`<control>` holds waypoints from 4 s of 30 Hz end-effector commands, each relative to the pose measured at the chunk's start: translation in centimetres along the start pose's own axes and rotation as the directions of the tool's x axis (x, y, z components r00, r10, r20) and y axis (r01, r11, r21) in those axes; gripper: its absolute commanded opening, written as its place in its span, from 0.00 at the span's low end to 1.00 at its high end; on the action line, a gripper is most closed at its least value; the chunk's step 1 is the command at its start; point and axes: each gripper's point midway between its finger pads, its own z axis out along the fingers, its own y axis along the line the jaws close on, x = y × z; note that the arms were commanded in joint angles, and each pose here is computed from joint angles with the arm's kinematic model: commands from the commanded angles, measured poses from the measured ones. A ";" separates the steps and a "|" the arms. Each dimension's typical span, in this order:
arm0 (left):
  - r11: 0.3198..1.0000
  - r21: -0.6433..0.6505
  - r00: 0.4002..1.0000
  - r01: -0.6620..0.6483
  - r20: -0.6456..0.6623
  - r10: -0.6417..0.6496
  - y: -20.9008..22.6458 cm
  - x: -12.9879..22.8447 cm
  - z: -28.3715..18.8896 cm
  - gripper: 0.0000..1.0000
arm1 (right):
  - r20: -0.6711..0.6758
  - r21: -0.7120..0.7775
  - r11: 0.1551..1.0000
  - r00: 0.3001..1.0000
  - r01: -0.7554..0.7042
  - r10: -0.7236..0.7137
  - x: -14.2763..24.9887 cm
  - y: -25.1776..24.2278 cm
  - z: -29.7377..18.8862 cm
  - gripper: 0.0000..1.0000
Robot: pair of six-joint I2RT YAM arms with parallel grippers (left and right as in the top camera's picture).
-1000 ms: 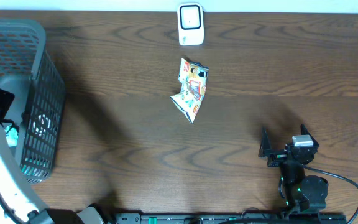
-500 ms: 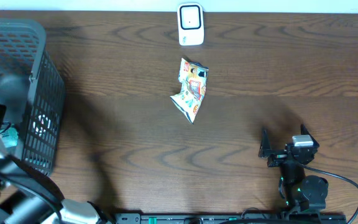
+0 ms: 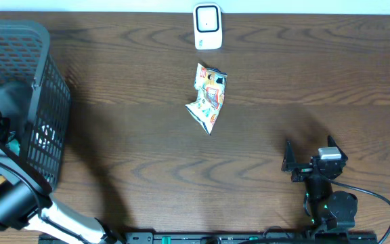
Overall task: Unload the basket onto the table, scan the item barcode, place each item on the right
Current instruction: 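Return the left gripper into the basket and grasp the green pack, then carry the green pack out and release it onto the yellow pack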
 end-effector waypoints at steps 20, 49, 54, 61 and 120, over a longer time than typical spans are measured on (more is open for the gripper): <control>0.997 -0.052 0.998 -0.064 -0.023 0.063 0.1 1.2 2.9 0.08 | 0.000 0.009 1.000 1.000 0.007 -0.007 0.1 -0.2 0.0 0.99; 0.173 0.974 0.957 -0.146 0.095 0.274 -5.0 8.7 -40.0 0.08 | 0.000 0.009 1.000 1.000 0.007 -0.007 0.1 -0.2 0.0 0.99; 0.111 0.930 0.856 -0.349 0.268 0.442 -7.6 17.3 -40.7 0.08 | 0.000 0.009 1.000 1.000 0.007 -0.007 0.1 -0.2 0.0 0.99; 0.056 0.784 0.623 -0.618 0.446 0.643 -11.0 28.9 -36.3 0.07 | 0.000 0.009 1.000 1.000 0.007 -0.007 0.1 -0.2 0.0 0.99; 0.607 0.663 0.897 -0.438 0.278 0.344 0.1 8.9 -30.8 0.84 | 0.000 0.009 1.000 1.000 0.007 -0.007 0.1 -0.2 0.0 0.99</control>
